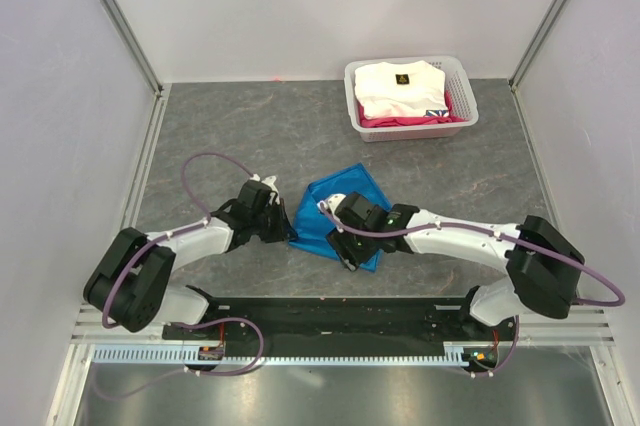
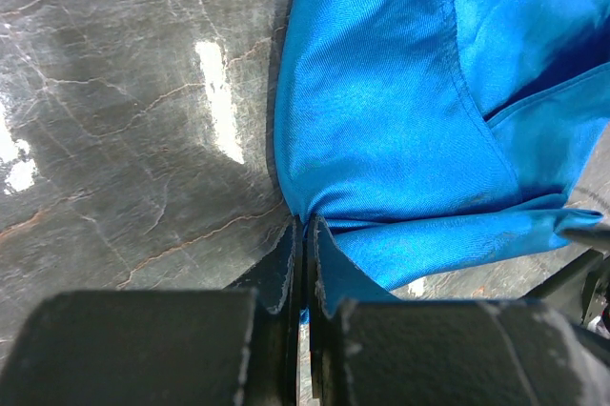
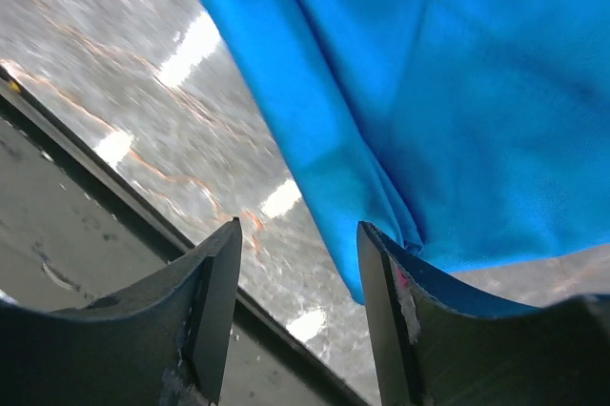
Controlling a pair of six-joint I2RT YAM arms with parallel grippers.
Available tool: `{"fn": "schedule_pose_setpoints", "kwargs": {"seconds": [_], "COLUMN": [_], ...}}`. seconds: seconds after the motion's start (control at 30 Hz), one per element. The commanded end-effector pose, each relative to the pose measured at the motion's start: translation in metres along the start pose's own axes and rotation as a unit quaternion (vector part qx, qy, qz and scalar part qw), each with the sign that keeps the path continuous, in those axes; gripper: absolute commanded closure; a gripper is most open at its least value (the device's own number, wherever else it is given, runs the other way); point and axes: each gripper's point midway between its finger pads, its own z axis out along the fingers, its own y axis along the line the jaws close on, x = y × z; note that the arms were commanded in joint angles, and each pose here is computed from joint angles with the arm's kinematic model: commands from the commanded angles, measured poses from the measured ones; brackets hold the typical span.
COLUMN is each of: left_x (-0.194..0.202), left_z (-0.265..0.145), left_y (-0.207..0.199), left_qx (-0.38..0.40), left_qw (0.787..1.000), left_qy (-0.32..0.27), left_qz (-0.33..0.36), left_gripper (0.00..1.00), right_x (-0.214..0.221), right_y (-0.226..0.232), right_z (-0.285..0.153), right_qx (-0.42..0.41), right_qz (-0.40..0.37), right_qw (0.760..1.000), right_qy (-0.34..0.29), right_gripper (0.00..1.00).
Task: Fold the napkin, place the utensils inside, and roll it up
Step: Roll the napkin with the utensil
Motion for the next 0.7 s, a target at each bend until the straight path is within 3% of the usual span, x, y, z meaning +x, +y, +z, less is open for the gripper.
{"fn": "schedule_pose_setpoints", "kwargs": {"seconds": [0.0, 0.2, 0.43, 0.67], "left_x": [0.019, 0.021, 0.018, 0.020], "left_z": [0.000, 0.000, 0.000, 0.000], "left_y": [0.018, 0.017, 0.016, 0.016], "left_qx": [-0.037, -0.035, -0.032, -0.032], "left_qw": [0.998, 0.998, 0.998, 0.998], "left_qy": [0.046, 0.054, 0.055, 0.059], "left_qz": [0.007, 0.007, 0.007, 0.010], "left_gripper": [0.98, 0.98, 0.98, 0.98], "right_x": [-0.039, -0.048, -0.042, -0.034], "right_y": [-0.010, 0.005, 0.024, 0.016], "right_z": [-0.018, -0.005, 0.023, 0.038], "right_qx": [0.090, 0.104, 0.065, 0.083], "right_qz": [-0.054, -0.111, -0.149, -0.160], "right_qw": [0.991, 0.982, 0.982, 0.980], "right_qy": [-0.077, -0.113, -0.095, -0.081], "right_gripper": [0.40, 0.40, 0.41, 0.40]}}
